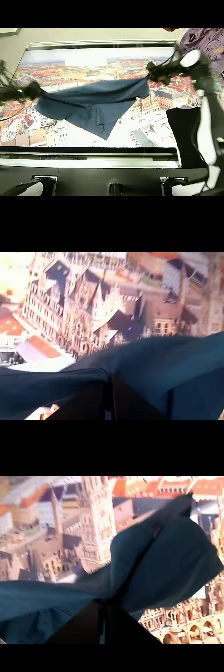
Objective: Fold the clothes and pants, and hang the long-sleeved shirts on hangers.
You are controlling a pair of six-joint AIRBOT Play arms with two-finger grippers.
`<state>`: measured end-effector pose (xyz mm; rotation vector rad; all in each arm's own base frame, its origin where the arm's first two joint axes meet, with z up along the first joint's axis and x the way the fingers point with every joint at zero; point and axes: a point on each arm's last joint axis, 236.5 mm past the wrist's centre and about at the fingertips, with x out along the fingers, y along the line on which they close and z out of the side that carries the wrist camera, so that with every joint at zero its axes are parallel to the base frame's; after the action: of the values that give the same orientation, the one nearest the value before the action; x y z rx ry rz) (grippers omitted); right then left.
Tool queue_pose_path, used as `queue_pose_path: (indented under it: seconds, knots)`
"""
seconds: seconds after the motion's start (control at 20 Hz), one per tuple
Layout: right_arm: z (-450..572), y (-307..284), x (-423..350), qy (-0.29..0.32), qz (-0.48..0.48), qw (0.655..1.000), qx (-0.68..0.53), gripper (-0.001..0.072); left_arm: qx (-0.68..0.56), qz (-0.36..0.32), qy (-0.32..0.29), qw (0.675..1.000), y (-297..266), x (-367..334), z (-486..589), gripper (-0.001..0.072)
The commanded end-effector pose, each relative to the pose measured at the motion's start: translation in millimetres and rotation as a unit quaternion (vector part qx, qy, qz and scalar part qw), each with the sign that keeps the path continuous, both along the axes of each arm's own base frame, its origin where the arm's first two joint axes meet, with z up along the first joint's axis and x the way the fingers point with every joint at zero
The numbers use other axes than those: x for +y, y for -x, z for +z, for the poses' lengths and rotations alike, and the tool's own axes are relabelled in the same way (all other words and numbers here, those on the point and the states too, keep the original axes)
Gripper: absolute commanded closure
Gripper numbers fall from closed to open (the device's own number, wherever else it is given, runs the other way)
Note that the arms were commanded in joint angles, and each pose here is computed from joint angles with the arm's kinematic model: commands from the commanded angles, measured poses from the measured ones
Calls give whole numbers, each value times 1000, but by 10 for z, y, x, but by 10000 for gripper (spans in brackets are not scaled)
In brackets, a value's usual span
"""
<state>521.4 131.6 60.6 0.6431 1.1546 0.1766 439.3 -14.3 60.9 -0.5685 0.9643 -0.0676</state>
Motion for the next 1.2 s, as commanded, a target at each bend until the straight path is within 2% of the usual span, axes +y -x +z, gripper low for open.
queue_pose_path:
  seconds: [0.0, 0.35, 0.4, 0.45, 0.5, 0.65, 0.75, 0.95, 1.15]
  knots:
    - [-817, 13, 222, -3, 12, 997, 80, 687, 107, 6, 24, 994, 20, -52, -1034, 692]
    - [-734, -252, 286, -9, -25, 999, 29, 674, 142, 9, 32, 989, 40, -57, -1368, 692]
    - [-709, -224, 275, -4, -21, 999, 31, 547, 142, 9, 32, 989, 40, -58, -1368, 692]
    - [-664, -168, 258, 2, -15, 999, 35, 341, 142, 9, 33, 989, 44, -61, -1365, 692]
    - [-600, -77, 230, 16, 2, 999, 39, 204, 142, 8, 33, 989, 46, -62, -1359, 692]
    - [-357, 269, 115, 50, 87, 994, 44, 208, 146, 5, 34, 989, 68, -75, -1355, 691]
    - [-335, 438, -44, 43, 98, 992, 70, 160, 151, 2, 36, 988, 91, -88, -1356, 691]
    - [-621, 954, 341, -82, 114, 981, 131, 161, 153, -1, 36, 988, 107, -97, -1358, 691]
    - [-1134, 1337, 810, -117, 96, 975, 163, 162, 154, -1, 36, 987, 110, -99, -1358, 691]
